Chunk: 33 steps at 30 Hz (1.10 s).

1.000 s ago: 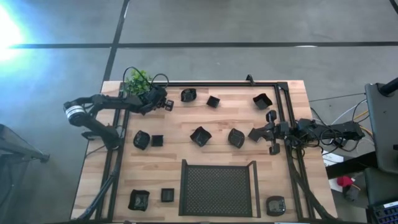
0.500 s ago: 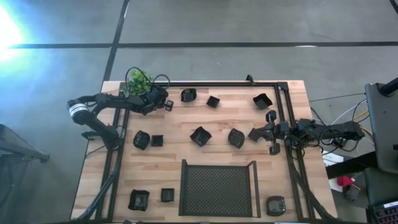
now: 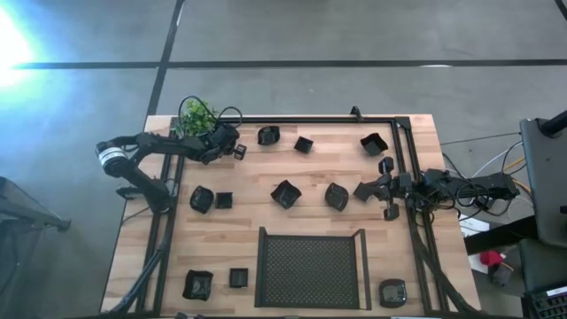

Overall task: Pick & Place Mini shaped plates
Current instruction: Put the distorted square plate on the shelf

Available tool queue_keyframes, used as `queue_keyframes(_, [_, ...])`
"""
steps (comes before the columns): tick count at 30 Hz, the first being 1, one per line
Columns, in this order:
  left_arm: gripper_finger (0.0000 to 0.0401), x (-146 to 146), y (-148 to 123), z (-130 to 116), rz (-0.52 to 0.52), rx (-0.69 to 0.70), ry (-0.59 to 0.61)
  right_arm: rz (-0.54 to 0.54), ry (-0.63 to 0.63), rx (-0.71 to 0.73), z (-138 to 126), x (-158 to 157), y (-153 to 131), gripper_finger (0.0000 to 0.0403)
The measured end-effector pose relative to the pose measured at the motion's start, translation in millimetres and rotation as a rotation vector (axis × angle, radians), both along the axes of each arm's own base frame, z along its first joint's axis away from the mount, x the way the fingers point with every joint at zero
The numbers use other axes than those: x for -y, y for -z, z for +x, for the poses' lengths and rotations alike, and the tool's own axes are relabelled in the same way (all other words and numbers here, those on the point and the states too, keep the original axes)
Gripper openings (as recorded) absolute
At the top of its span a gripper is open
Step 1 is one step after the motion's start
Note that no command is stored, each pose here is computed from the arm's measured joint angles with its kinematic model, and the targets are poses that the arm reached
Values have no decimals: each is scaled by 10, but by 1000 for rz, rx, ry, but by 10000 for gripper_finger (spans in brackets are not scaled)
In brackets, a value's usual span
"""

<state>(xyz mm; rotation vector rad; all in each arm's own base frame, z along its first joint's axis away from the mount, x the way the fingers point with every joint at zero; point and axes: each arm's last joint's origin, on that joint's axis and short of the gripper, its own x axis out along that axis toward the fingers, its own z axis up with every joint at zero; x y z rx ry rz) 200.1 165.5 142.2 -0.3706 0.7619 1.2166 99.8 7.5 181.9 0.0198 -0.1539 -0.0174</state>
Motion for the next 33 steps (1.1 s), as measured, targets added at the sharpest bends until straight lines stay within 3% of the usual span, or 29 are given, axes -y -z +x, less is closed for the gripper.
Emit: queue_keyframes(33, [83,15,63,-65,19,-55,7,18,-3,0,0,0,0,8])
